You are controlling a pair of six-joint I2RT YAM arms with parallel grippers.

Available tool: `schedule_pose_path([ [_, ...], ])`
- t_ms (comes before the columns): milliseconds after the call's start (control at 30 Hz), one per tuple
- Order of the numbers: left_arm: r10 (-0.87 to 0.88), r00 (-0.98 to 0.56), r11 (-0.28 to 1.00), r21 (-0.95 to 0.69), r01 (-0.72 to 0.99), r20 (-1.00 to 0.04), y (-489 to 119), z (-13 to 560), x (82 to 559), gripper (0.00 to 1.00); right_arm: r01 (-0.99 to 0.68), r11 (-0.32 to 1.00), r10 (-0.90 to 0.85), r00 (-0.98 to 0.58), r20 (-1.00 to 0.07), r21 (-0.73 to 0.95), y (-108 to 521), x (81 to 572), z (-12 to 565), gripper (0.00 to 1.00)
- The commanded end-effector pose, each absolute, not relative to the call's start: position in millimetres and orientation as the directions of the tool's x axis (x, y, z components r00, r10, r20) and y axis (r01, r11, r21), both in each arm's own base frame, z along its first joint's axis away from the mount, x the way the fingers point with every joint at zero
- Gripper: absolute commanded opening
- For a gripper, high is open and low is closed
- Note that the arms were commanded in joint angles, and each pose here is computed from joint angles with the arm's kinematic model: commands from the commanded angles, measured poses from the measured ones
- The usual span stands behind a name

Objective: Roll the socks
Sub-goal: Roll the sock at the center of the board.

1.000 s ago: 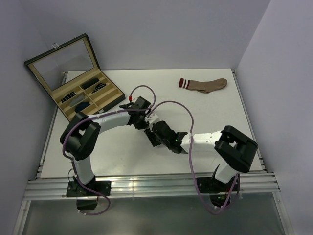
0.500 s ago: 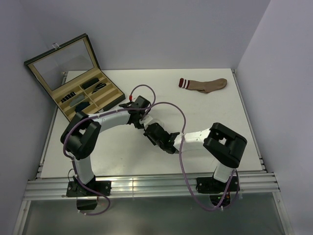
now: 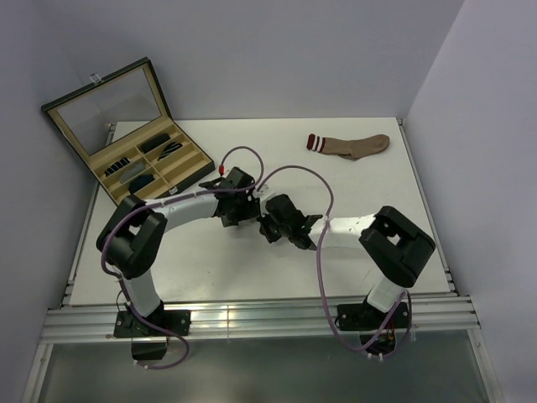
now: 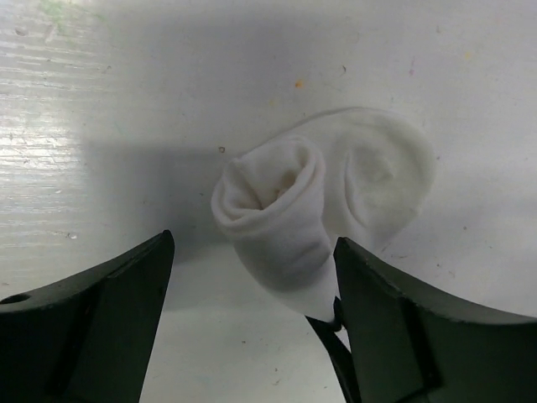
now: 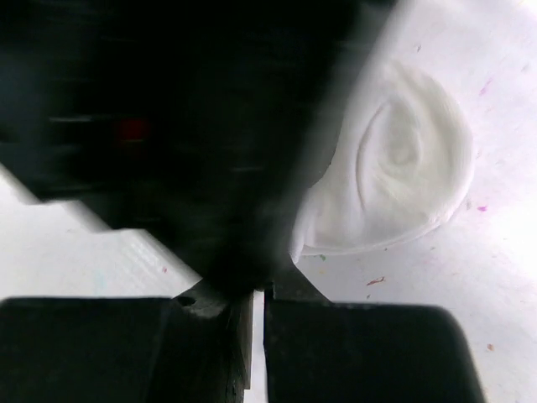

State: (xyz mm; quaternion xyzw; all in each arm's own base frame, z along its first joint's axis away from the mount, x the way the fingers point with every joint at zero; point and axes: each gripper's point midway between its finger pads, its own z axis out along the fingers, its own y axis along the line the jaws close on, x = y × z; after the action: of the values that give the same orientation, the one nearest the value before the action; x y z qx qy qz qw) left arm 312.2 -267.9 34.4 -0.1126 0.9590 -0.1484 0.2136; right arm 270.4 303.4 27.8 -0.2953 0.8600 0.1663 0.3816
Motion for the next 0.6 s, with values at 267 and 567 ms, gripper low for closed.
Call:
schedule_pose_path([
  [267, -0.464, -0.789, 0.817, -0.539, -0.207, -0.402, -246, 84, 323, 0.87, -0.559, 0.644, -0.252, -0.800, -0.545, 0.522, 296, 240, 18, 0.00],
  [567, -0.476, -0.767, 0.755, -0.648, -0.105, -0.430, -249, 96, 309, 0.88, -0.368, 0.494, -0.113, -0.926, -0.361, 0.788, 299, 253, 26, 0.00],
])
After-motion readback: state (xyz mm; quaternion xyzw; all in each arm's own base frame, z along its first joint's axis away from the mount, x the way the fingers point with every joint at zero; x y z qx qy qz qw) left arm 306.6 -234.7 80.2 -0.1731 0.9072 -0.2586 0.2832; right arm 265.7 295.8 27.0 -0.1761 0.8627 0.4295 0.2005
